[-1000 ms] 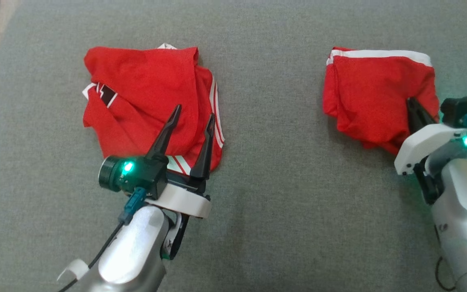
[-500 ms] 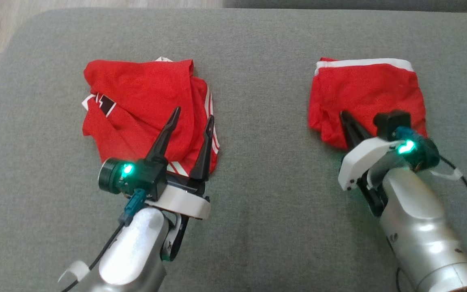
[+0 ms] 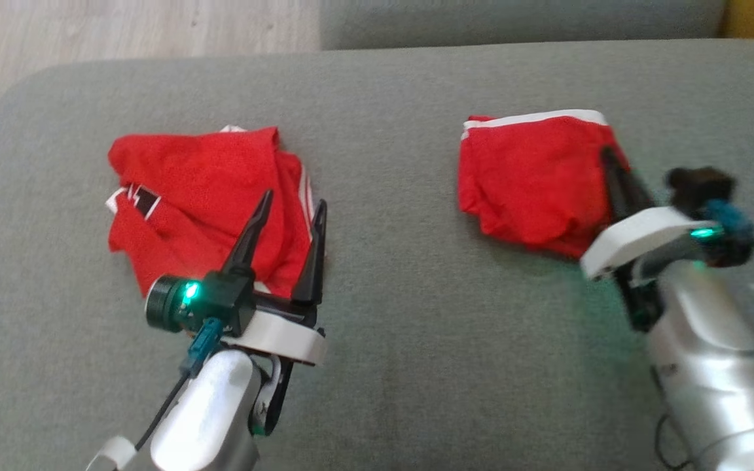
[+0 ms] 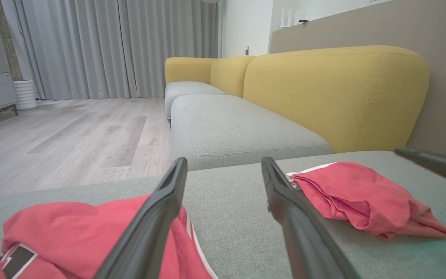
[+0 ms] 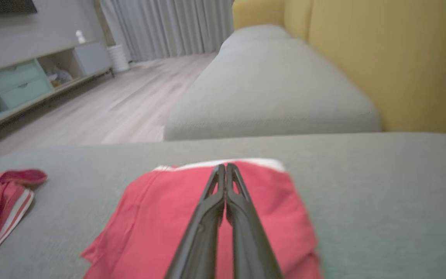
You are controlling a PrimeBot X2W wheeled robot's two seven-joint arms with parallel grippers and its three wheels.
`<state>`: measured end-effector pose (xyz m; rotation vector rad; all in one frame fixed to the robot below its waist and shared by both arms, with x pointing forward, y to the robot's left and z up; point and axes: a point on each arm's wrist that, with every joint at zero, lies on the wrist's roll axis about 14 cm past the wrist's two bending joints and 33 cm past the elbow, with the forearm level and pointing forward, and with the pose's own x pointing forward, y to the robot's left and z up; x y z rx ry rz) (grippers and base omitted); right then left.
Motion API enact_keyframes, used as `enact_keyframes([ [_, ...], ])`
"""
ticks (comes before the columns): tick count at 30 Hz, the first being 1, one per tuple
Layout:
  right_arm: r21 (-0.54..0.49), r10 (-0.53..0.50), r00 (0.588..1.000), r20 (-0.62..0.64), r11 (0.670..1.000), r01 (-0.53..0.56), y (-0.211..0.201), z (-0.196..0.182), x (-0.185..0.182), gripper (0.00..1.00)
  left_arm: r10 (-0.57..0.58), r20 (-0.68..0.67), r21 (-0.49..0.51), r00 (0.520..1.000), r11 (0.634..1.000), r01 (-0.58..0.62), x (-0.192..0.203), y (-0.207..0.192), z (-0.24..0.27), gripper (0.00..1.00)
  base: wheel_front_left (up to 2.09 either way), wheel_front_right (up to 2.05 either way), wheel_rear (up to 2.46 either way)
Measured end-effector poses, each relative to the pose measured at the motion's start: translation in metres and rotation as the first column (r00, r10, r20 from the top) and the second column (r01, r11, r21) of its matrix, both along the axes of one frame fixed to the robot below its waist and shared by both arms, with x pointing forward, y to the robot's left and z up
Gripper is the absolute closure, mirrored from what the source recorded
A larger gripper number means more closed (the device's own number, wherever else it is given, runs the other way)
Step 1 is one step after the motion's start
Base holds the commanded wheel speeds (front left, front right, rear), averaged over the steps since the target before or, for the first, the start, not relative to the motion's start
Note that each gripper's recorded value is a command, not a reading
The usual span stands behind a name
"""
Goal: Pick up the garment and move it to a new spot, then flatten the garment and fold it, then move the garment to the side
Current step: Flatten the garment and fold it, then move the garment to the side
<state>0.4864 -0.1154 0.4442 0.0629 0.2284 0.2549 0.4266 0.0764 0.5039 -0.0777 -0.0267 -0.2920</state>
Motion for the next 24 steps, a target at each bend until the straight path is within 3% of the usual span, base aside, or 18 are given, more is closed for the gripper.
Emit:
enact_keyframes([
  [6,0.068,-0.183,0.965,0.186,0.983,0.173,-0.069,0.056,-0.008,1.0,-0.021,0.012,-0.009,1.0,1.0,0.021,-0.007,-0.01,0.005,0.0,0.0,0.0,0.0],
  [7,0.073,-0.207,0.957,0.203,0.978,0.196,-0.077,0.059,-0.015,0.71,-0.026,0.013,-0.01,1.0,1.0,0.026,-0.008,-0.012,0.006,0.0,0.0,0.0,0.0],
  [8,0.068,-0.223,0.951,0.216,0.975,0.213,-0.084,0.061,-0.023,0.04,-0.027,0.014,-0.011,1.0,1.0,0.027,-0.01,-0.013,0.006,0.0,0.0,0.0,0.0],
  [9,0.062,-0.238,0.945,0.225,0.971,0.23,-0.091,0.06,-0.032,0.0,-0.031,0.013,-0.013,0.999,0.999,0.031,-0.011,-0.015,0.006,0.0,0.0,0.0,0.0],
  [18,0.067,-0.318,0.93,0.184,0.948,0.311,-0.1,0.031,-0.105,0.0,-0.033,-0.022,-0.029,0.999,0.999,0.033,-0.023,-0.019,-0.005,0.0,0.0,0.0,0.0],
  [24,0.111,-0.326,0.933,0.15,0.944,0.311,-0.096,0.023,-0.118,0.0,-0.038,-0.038,-0.039,0.999,0.999,0.037,-0.028,-0.021,-0.01,0.0,0.0,0.0,0.0],
])
